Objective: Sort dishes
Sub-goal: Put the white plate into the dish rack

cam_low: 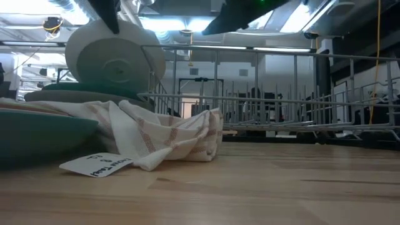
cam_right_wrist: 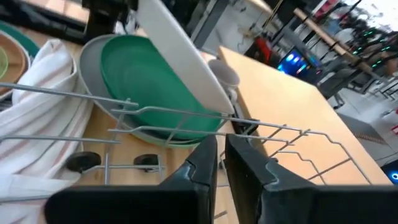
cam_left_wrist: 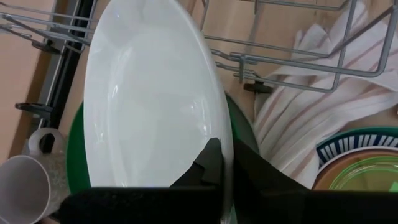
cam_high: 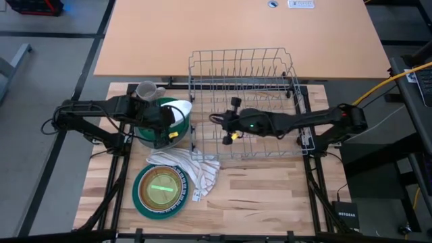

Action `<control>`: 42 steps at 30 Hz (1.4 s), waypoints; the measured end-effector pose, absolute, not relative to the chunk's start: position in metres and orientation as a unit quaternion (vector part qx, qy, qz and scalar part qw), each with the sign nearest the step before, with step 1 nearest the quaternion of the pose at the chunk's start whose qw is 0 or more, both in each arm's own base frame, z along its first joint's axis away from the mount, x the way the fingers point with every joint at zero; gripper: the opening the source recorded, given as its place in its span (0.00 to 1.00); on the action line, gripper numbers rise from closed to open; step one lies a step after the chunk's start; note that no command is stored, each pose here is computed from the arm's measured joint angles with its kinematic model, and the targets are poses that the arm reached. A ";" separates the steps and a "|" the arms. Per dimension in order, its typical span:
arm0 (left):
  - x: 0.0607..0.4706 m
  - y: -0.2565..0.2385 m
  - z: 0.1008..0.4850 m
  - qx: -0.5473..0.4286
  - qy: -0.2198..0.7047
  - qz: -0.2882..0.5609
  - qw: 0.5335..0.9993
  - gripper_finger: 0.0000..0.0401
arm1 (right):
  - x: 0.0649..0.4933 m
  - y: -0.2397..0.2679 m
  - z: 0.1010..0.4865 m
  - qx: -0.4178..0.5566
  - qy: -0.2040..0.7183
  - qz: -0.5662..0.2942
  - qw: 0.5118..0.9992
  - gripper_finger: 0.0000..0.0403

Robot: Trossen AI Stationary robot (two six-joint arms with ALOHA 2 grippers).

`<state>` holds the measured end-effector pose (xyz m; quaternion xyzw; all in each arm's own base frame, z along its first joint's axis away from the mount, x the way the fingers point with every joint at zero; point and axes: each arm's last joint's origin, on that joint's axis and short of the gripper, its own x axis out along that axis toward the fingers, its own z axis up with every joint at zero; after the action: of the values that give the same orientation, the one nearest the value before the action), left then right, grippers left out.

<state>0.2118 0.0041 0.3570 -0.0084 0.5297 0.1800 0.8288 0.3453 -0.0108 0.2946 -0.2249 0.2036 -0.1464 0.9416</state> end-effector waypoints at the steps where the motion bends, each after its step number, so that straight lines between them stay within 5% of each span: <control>1: 0.212 0.004 0.357 -0.009 0.529 0.179 0.829 0.00 | 0.349 -0.011 0.296 -0.231 0.207 -0.145 0.940 0.09; 17: 0.212 0.004 0.357 -0.008 0.529 0.178 0.829 0.00 | 0.362 -0.012 0.303 -0.249 0.199 -0.170 0.932 0.10; 30: 0.212 0.004 0.357 -0.009 0.530 0.177 0.830 0.00 | 0.364 -0.012 0.304 -0.230 0.182 -0.128 0.947 0.48; 42: 0.212 -0.005 0.357 0.000 0.532 0.152 0.833 0.00 | 0.393 -0.045 0.290 -0.274 0.107 0.007 0.956 0.51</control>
<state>0.2118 -0.0055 0.3570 -0.0005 0.5321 0.1517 0.8330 0.3933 -0.0445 0.2900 -0.2736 0.1070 0.0070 0.9559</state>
